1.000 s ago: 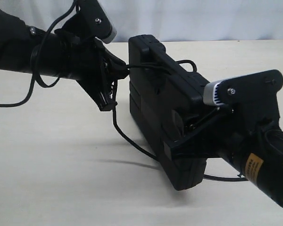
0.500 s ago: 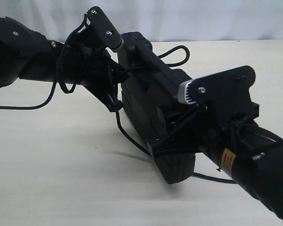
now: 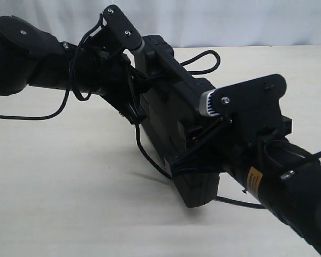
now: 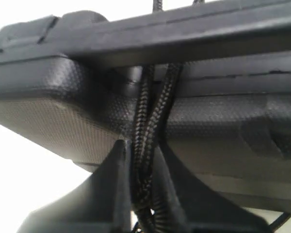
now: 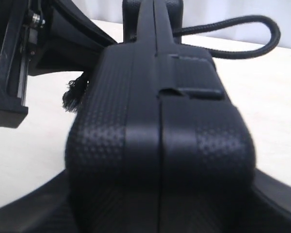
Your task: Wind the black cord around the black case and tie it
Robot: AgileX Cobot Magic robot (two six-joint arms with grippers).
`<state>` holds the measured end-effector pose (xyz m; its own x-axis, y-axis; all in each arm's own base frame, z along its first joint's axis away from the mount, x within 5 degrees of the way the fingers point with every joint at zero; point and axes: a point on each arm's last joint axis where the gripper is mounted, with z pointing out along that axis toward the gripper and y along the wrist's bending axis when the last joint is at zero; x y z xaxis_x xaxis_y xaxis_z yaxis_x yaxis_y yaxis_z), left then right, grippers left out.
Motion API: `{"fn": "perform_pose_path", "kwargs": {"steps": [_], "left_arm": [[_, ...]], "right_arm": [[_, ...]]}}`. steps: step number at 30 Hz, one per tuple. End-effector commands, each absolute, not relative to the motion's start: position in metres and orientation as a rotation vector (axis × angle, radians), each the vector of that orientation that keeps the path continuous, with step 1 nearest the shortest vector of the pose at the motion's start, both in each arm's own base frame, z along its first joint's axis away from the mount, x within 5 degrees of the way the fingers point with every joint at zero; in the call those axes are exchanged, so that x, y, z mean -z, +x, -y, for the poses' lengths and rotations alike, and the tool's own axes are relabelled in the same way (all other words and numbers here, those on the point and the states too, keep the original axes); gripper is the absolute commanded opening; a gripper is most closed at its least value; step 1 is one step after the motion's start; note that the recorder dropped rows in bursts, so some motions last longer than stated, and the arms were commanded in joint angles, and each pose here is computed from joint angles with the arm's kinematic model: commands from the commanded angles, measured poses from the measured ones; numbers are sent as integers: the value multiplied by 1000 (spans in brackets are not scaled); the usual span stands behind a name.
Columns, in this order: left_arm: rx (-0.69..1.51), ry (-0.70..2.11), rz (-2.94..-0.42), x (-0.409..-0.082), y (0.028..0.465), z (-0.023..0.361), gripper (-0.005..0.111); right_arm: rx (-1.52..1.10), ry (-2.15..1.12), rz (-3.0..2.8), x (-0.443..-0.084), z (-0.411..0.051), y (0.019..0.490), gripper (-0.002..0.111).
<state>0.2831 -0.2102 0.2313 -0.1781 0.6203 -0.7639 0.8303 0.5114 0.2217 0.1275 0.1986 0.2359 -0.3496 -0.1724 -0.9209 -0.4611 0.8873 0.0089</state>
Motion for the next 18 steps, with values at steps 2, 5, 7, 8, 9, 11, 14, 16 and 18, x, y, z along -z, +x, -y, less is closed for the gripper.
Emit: {"fn": "perform_pose_path", "kwargs": {"steps": [2, 5, 7, 8, 9, 11, 14, 16, 18], "left_arm": [[316, 1229, -1880, -230, 282, 214, 0], [312, 1235, -1875, -230, 282, 214, 0], [306, 1242, -1869, -230, 282, 214, 0], [304, 1241, -1869, -230, 282, 214, 0], [299, 1237, -1869, -230, 282, 214, 0], [299, 1237, -1869, -230, 282, 214, 0], [300, 1236, -1869, -230, 282, 214, 0], [309, 1242, -1870, -230, 282, 214, 0], [322, 1245, -1872, -230, 281, 215, 0]], "right_arm": [[-307, -505, -1942, -230, -206, 129, 4], [-303, -507, -1944, -229, -206, 129, 4], [-311, -510, -1946, -229, -207, 127, 4], [-314, -508, -1950, -229, -208, 126, 4], [-317, -513, -1954, -228, -209, 124, 4], [-303, -524, -1959, -224, -211, 122, 4], [-271, -526, -1967, -219, -213, 123, 4], [-255, -532, -1982, -214, -215, 123, 4], [-241, -542, -1990, -210, -216, 123, 4]]}}
